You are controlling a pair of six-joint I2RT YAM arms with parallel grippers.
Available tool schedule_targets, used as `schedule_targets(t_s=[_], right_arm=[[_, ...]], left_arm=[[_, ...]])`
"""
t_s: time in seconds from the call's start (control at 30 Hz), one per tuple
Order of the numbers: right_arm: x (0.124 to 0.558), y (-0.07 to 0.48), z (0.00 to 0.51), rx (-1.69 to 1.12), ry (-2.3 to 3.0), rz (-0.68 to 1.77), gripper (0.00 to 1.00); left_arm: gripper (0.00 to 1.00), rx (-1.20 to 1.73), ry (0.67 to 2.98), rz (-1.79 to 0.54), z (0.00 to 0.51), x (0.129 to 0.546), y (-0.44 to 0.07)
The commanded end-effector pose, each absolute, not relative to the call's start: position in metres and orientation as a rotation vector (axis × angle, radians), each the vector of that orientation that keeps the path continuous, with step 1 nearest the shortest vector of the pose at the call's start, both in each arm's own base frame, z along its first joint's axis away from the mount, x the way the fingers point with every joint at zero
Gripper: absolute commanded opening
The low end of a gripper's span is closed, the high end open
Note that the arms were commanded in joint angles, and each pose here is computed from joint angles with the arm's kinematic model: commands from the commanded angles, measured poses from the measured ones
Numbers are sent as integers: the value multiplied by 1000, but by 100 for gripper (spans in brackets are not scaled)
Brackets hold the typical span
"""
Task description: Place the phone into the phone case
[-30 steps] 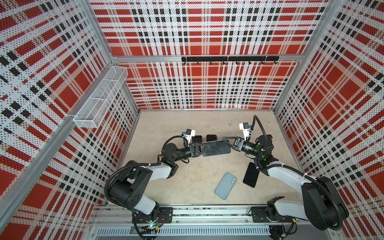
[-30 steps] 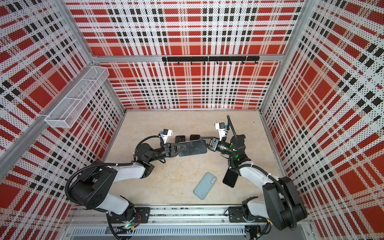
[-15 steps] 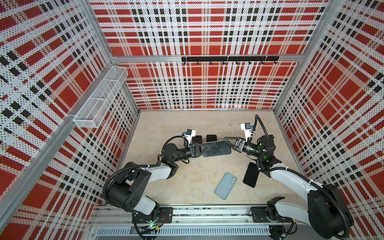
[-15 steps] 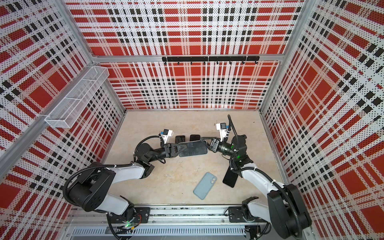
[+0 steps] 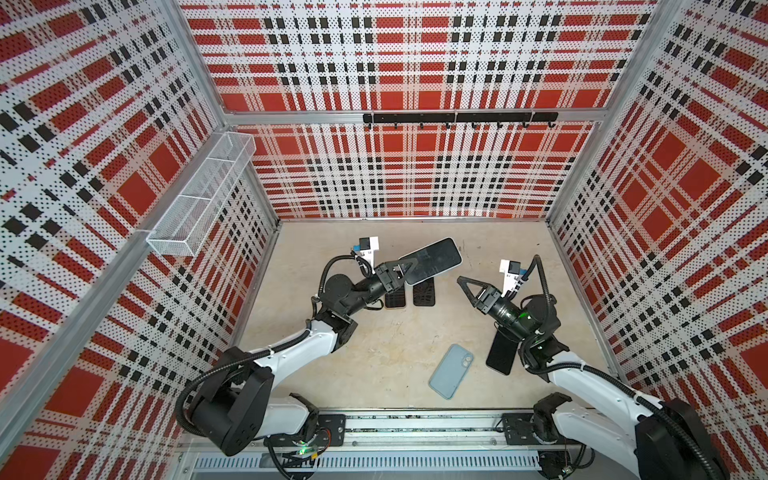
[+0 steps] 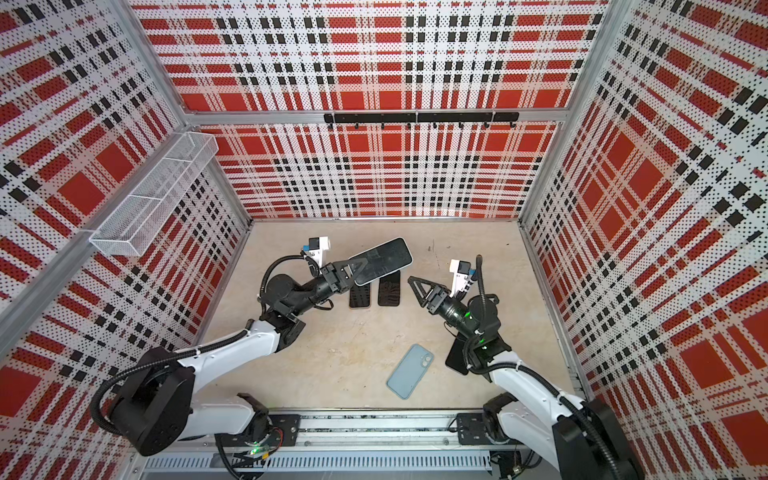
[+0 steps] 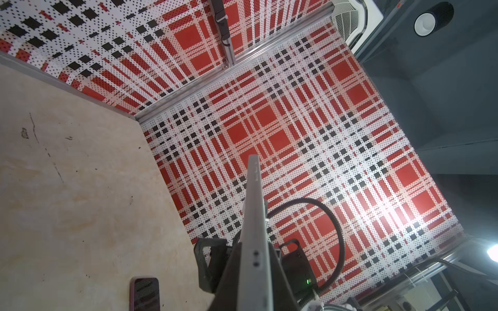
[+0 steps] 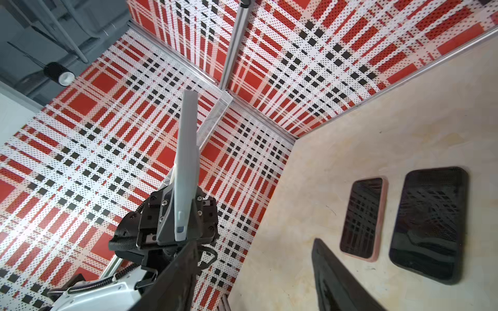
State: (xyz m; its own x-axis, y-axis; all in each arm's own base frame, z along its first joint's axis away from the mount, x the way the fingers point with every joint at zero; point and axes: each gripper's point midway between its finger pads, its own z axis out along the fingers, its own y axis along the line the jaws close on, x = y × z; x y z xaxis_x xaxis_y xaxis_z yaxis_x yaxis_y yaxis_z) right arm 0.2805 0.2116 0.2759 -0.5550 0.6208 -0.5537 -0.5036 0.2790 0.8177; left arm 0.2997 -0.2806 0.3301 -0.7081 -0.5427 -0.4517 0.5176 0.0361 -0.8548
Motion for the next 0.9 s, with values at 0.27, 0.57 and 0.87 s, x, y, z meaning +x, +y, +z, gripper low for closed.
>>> schedule_targets(t_s=[0.27,0.57,0.87], right_arm=[[275,219,336,129,1213,1602,68],[286,233,343,111,1183,1627,49],[296,244,345,116,1198,1675,7]], left_arm=[[0,-31,1492,-1737,354,297,-286],[0,-14,1495,-1743,354,292,-291],[3,22,1504,-1726,353,288,-292]])
